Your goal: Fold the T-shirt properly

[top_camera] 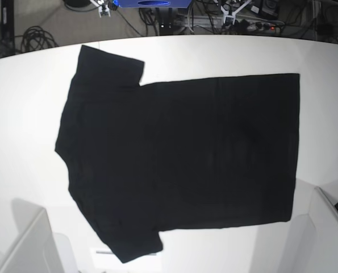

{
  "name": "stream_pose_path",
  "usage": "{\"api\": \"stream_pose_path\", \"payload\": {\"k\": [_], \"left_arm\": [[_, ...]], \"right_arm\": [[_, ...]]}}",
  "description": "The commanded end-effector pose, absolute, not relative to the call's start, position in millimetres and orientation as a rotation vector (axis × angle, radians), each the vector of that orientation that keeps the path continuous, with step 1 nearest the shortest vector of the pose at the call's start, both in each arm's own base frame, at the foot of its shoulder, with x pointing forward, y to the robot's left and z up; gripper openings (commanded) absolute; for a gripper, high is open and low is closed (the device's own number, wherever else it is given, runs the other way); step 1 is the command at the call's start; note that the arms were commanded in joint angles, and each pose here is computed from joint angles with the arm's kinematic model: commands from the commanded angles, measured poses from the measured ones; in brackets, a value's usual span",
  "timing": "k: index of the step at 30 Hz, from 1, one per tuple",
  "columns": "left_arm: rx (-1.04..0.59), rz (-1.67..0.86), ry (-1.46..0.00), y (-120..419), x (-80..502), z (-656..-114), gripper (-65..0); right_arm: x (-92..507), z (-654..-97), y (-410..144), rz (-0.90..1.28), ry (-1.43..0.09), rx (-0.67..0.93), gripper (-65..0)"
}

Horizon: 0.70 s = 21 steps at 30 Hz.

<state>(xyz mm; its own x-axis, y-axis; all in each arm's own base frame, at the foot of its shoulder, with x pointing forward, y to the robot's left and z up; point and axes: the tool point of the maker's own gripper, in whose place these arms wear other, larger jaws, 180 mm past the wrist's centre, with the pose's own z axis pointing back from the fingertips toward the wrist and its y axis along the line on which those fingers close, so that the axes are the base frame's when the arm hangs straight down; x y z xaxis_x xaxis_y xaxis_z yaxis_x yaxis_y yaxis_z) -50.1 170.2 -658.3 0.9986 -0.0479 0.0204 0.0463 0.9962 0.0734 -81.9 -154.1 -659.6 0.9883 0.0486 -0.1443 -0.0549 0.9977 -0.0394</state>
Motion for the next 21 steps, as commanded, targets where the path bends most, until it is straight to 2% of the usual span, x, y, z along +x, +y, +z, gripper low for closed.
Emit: {"api": "stream_pose_path", "payload": {"k": [1, 17, 21], "left_arm": [[0.08, -0.044, -0.006, 173, -60, -657, -65.0], [0.08, -0.047, 0.008, 173, -70, -656, -65.0], [0.072, -0.075, -0.057, 170, -75, -652, -65.0]], "right_arm": [[-80, -660, -155, 0.05, 0.15, -0.047, -65.0], [-61, -661, -163, 0.051, 0.109, -0.06, -65.0], [-64, -658, -168, 0.047, 0.069, -0.067, -65.0]]}}
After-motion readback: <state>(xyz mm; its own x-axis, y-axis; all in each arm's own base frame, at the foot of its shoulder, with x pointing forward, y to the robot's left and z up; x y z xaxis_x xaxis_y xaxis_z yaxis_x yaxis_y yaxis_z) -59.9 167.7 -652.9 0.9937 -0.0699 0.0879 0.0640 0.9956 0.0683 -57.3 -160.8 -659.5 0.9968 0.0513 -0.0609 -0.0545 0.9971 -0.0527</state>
